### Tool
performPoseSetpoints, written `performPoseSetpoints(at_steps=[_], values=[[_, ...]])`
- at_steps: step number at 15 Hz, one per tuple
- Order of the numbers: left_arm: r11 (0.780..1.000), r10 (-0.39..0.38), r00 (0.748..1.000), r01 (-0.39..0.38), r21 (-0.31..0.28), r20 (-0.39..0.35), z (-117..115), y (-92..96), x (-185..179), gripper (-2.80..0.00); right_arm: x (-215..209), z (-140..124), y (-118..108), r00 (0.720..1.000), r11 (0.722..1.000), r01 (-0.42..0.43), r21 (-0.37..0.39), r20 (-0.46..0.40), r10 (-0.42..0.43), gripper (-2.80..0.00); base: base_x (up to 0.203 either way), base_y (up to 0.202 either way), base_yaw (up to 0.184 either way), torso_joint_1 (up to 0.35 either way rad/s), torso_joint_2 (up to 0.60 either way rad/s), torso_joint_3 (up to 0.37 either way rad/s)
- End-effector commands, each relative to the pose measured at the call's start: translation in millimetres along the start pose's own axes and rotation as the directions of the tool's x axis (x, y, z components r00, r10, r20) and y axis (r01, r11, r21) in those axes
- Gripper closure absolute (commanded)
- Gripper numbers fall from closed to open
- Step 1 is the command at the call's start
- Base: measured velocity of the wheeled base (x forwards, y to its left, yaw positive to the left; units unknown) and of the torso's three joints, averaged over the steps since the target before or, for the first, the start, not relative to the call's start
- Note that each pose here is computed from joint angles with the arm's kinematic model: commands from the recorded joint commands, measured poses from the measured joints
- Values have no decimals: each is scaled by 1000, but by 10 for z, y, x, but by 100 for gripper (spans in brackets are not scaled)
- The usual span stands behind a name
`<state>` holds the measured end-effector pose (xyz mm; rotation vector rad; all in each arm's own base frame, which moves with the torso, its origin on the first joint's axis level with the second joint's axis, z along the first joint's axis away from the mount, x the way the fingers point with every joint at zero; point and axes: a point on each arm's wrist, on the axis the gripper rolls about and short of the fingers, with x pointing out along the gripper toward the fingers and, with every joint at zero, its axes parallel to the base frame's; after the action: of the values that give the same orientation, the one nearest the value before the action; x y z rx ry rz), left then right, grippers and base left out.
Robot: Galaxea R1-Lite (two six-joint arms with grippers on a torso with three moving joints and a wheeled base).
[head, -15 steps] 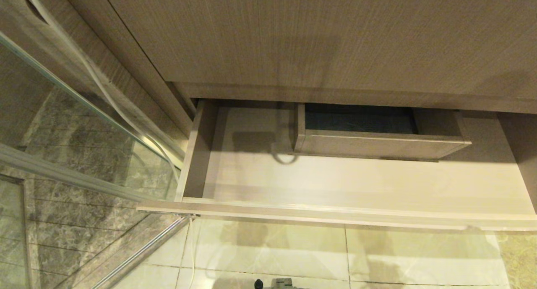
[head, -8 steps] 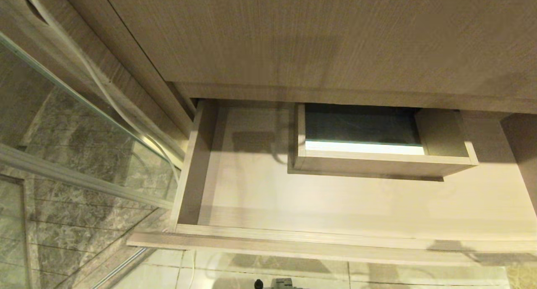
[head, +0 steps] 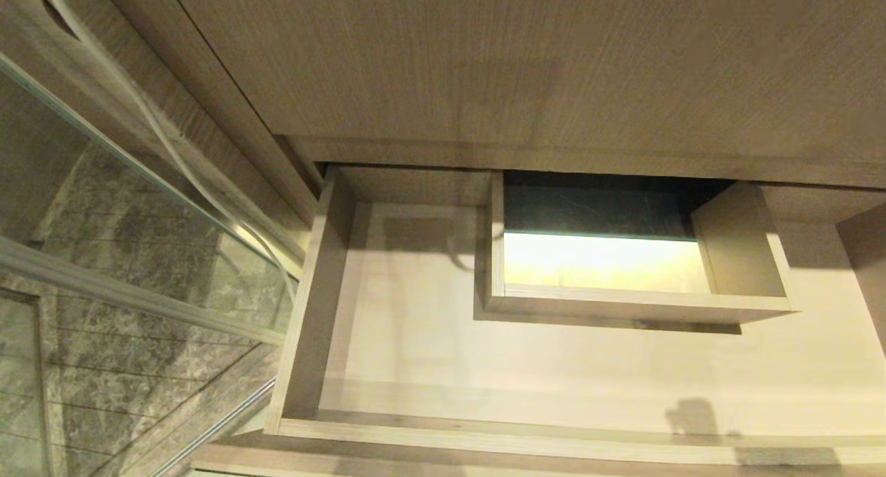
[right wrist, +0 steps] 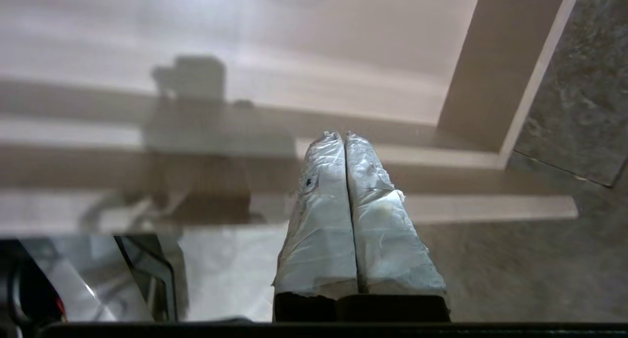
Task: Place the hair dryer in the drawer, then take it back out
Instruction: Pull open the drawer
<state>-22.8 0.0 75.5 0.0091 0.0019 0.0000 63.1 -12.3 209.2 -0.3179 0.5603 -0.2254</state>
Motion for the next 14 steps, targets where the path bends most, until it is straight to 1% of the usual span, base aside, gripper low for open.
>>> performPoseSetpoints(at_steps=[1, 3, 5, 7, 8, 10, 12, 14], values=[[1000, 0, 1000, 0, 0, 2, 3, 0, -1, 0, -29, -44, 17, 1000, 1000, -6, 9, 18, 6, 0, 0, 0, 0, 0, 0, 0], [1000, 0, 1000, 0, 0, 1, 1, 0, -1, 0, -96, -31, 12, 998, 1000, -14, 17, 62, 13, 0, 0, 0, 0, 0, 0, 0], [1000, 0, 1000, 0, 0, 0, -2, 0, 0, 0, -106, -45, 17, 997, 1000, -16, 19, 72, 14, 0, 0, 0, 0, 0, 0, 0], [1000, 0, 1000, 0, 0, 0, -2, 0, 0, 0, -123, -77, 28, 996, 999, -23, 45, 90, 19, 0, 0, 0, 0, 0, 0, 0], [1000, 0, 1000, 0, 0, 1, 0, 0, 0, 0, -124, -78, 28, 996, 999, -24, 46, 91, 20, 0, 0, 0, 0, 0, 0, 0], [1000, 0, 1000, 0, 0, 1, 0, 0, 0, 0, -163, -110, 40, 992, 998, -43, 53, 121, 36, 0, 0, 0, 0, 0, 0, 0], [1000, 0, 1000, 0, 0, -1, -3, 0, 0, 0, -208, -216, 58, 990, 997, -40, 59, 136, 32, 0, 0, 0, 0, 0, 0, 0], [1000, 0, 1000, 0, 0, 0, -2, 0, 0, 0, -274, -370, 85, 985, 997, -44, 62, 170, 33, 0, 0, 0, 0, 0, 0, 0]])
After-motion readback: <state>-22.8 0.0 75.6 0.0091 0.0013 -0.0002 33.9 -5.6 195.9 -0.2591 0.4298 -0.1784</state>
